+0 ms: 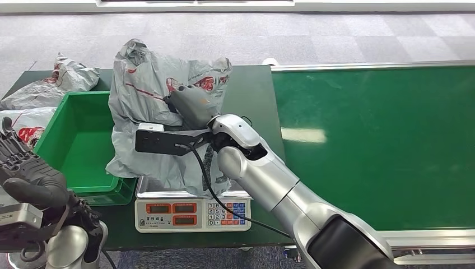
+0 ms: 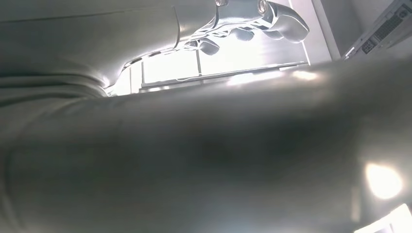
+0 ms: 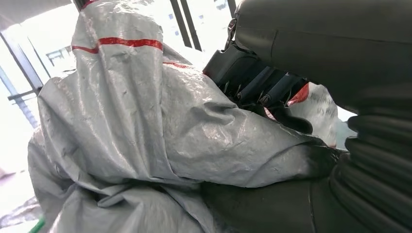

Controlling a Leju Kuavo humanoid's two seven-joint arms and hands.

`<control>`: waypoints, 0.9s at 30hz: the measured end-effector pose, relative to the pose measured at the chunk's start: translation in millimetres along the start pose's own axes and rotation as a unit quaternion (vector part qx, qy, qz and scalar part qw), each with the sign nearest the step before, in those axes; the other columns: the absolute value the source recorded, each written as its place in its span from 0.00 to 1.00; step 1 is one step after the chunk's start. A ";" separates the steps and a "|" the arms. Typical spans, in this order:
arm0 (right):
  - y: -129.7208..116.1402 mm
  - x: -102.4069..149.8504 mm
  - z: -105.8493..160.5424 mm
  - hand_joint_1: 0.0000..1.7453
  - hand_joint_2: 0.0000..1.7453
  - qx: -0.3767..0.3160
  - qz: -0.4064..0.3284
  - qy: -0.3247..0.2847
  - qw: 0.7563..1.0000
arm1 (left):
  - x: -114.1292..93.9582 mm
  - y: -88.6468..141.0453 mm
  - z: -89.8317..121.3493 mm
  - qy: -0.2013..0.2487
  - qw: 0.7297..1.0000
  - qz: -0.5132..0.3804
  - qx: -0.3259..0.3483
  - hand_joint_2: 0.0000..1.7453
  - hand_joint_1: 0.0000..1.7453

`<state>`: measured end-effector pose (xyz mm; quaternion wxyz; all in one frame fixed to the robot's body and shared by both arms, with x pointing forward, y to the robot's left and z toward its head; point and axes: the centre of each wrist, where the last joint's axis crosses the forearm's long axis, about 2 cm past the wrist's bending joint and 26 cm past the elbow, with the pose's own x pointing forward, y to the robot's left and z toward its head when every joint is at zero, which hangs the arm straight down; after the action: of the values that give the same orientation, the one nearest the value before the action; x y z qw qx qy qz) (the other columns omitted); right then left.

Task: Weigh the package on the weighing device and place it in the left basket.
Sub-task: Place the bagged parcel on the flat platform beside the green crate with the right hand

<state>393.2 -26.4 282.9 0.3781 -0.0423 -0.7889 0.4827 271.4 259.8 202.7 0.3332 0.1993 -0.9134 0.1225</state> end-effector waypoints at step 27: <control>27.0 -13.3 4.4 0.00 0.00 0.032 0.003 0.076 0.997 | 0.1 0.4 2.7 0.006 1.000 -0.013 -0.006 0.00 0.00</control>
<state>391.8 -21.0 253.0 0.4368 -0.0694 -0.7418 0.5040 269.6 259.2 200.7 0.3416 0.2083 -0.9093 0.1141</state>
